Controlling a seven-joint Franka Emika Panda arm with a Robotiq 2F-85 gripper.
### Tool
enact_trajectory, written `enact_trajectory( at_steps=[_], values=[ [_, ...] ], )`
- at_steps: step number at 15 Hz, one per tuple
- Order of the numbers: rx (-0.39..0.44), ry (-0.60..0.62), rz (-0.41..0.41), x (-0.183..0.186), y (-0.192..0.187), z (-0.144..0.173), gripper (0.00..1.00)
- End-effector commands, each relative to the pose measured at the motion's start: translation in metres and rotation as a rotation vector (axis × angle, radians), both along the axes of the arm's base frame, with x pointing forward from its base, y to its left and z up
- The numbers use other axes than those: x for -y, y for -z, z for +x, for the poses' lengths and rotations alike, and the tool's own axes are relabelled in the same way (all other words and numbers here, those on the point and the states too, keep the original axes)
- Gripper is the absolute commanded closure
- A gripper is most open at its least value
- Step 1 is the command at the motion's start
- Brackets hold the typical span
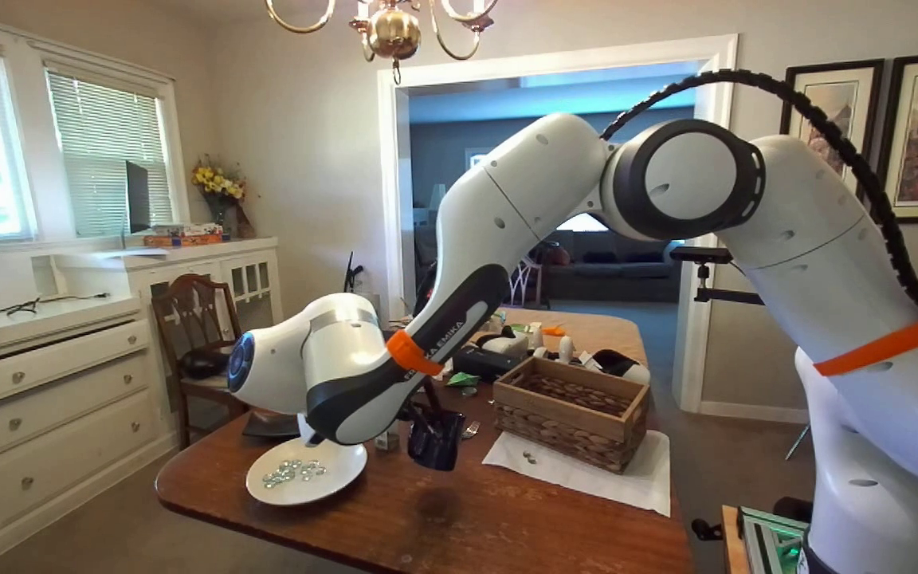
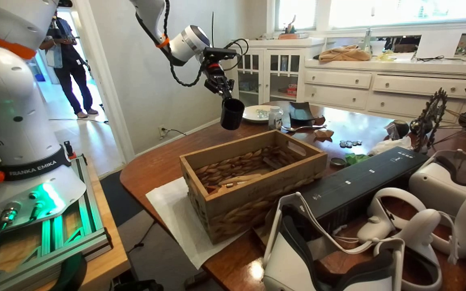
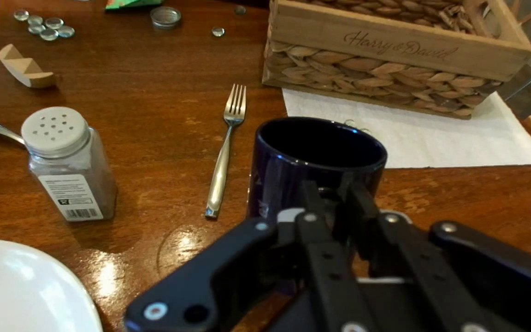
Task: Remove the container from the black cup and move the black cup forward
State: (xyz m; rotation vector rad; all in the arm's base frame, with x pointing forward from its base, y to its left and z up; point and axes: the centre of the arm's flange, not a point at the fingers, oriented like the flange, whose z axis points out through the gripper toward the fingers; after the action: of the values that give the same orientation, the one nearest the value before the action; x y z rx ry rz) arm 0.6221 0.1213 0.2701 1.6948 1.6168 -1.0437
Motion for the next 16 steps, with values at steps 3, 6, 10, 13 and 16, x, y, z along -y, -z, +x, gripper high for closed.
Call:
enact_trajectory(
  at_steps=[3, 6, 10, 13, 16],
  values=[
    [-0.080, -0.029, -0.167, -0.018, 0.009, 0.018, 0.95],
    [-0.106, -0.051, -0.213, -0.024, 0.017, 0.022, 0.95],
    [-0.084, -0.065, -0.272, -0.025, 0.024, 0.033, 0.95],
    [-0.079, -0.071, -0.281, -0.026, 0.031, 0.042, 0.95],
    [-0.080, -0.073, -0.277, -0.026, 0.038, 0.049, 0.95]
  ],
)
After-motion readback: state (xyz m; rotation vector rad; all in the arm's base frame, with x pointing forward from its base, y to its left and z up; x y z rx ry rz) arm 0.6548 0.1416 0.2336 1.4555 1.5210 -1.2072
